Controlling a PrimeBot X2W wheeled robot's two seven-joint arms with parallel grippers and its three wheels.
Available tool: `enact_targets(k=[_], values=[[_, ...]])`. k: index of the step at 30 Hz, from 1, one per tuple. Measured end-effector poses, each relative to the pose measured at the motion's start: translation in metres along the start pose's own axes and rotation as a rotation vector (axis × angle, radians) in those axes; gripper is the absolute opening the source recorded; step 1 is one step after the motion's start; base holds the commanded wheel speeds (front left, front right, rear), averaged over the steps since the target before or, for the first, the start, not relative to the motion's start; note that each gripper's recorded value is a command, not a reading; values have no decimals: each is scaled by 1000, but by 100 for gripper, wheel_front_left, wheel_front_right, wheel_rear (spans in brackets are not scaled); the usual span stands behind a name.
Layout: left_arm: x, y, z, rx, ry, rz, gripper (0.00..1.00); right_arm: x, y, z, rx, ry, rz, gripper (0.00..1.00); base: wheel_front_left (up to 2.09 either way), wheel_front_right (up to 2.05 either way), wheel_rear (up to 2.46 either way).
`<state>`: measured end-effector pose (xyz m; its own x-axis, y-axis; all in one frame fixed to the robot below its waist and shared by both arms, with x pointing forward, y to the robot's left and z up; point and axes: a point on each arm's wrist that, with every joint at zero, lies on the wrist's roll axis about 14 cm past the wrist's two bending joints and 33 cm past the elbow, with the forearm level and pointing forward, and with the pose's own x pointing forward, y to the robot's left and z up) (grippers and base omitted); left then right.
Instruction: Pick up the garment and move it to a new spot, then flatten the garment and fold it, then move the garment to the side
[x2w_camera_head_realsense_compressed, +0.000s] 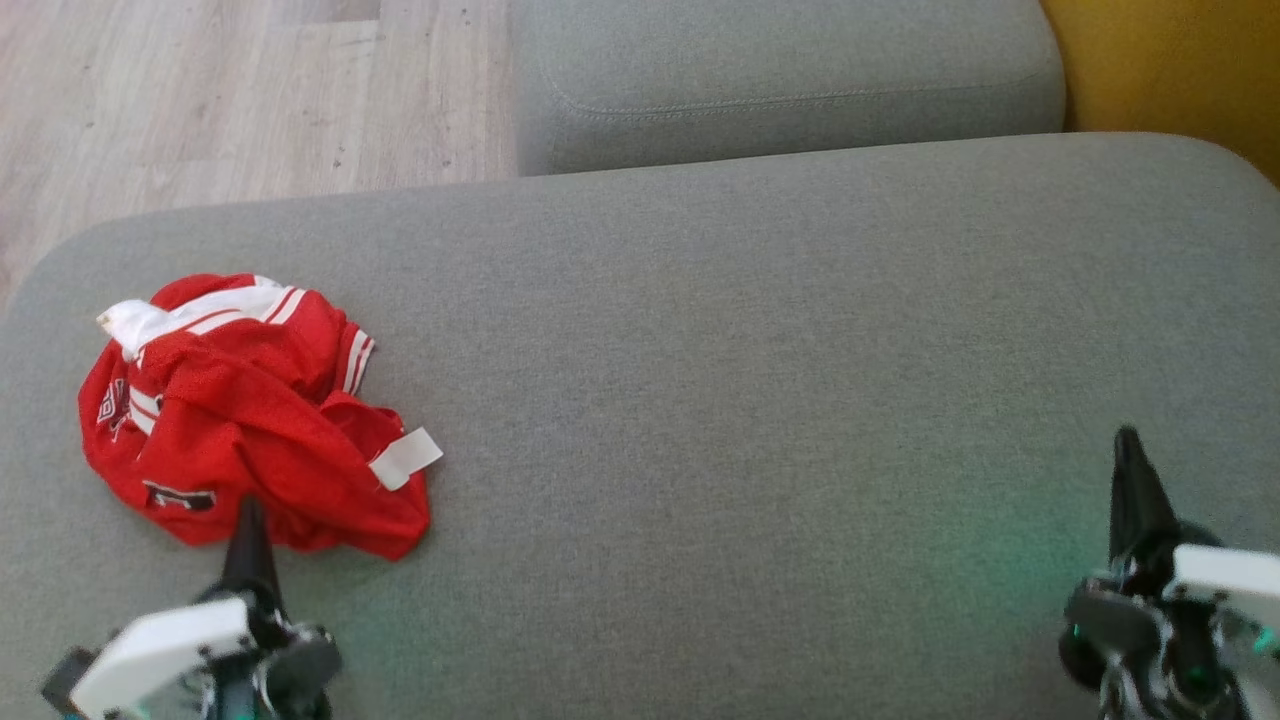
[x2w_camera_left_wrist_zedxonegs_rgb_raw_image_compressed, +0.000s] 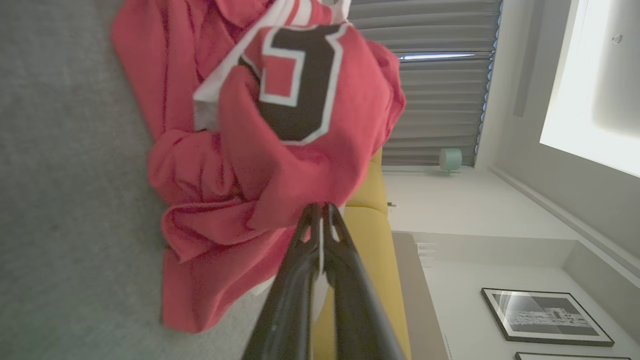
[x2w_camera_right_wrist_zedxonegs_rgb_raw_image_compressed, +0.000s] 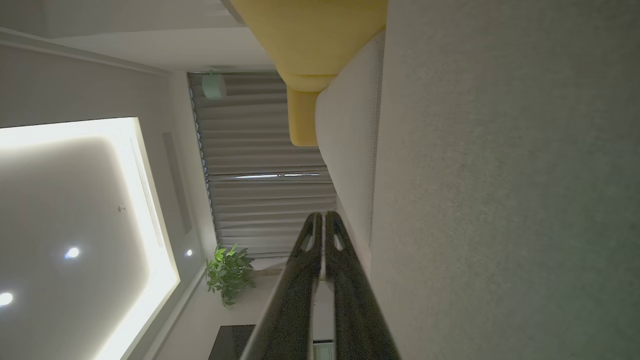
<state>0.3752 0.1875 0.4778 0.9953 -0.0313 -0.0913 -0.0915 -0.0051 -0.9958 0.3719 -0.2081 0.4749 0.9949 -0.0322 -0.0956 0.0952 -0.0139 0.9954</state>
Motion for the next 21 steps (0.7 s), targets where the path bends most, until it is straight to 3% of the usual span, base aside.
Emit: enact_targets(k=[7, 21], values=[[-21, 45, -2, -12, -5, 134, 100, -20, -44, 0, 10, -5, -129, 100, 0, 0, 0], [-18, 35, 2, 7, -35, 101, 100, -17, -37, -4, -58, -9, -112, 100, 0, 0, 0]])
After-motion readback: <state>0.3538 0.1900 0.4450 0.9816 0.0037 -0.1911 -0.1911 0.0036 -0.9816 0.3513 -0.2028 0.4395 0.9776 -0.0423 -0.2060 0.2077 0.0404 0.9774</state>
